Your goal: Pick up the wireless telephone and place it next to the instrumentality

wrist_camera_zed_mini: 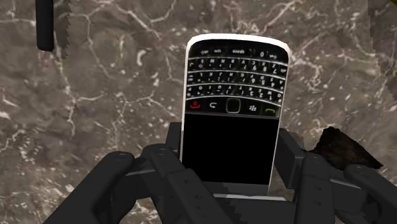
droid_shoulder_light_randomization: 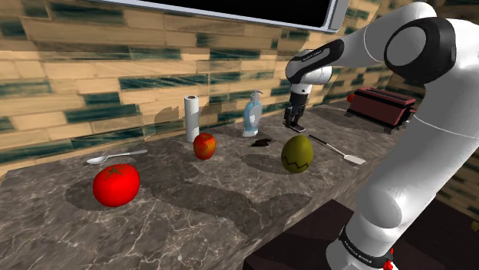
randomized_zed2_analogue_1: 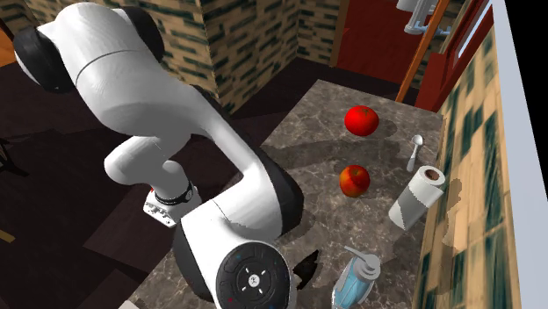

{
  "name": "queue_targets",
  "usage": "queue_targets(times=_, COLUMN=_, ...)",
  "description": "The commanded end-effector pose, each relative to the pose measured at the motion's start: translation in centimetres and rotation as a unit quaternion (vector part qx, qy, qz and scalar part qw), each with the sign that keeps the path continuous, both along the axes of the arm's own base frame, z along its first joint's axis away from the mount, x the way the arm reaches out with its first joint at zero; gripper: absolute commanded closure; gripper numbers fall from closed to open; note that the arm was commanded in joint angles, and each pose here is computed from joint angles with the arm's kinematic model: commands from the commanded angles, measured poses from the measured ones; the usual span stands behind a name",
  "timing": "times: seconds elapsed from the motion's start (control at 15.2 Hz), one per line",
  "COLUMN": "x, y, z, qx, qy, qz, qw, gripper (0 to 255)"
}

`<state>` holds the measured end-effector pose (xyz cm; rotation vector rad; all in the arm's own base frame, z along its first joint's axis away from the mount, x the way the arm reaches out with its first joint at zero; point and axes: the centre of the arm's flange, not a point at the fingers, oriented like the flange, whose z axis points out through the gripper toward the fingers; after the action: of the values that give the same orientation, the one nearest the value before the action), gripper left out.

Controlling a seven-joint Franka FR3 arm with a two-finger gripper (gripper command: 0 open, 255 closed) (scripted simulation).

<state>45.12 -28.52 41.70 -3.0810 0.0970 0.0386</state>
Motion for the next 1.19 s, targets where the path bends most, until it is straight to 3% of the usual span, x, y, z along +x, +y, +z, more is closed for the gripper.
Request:
queue_targets(times=0.0, x=-0.1, y=-2.8, z=0.0, qx=0.000, qy=0.000, qz=0.001, qw=1.0000, gripper=255)
queue_targets(times=0.86, x=-0.5, y=-20.6, z=0.1, qx=0.000, qy=0.000, qz=0.001, qw=1.0000, gripper=255)
queue_targets(times=1.12, x=-0.5, y=-20.6, z=-2.0, qx=0.000, qy=0.000, qz=0.001, qw=1.0000, gripper=255)
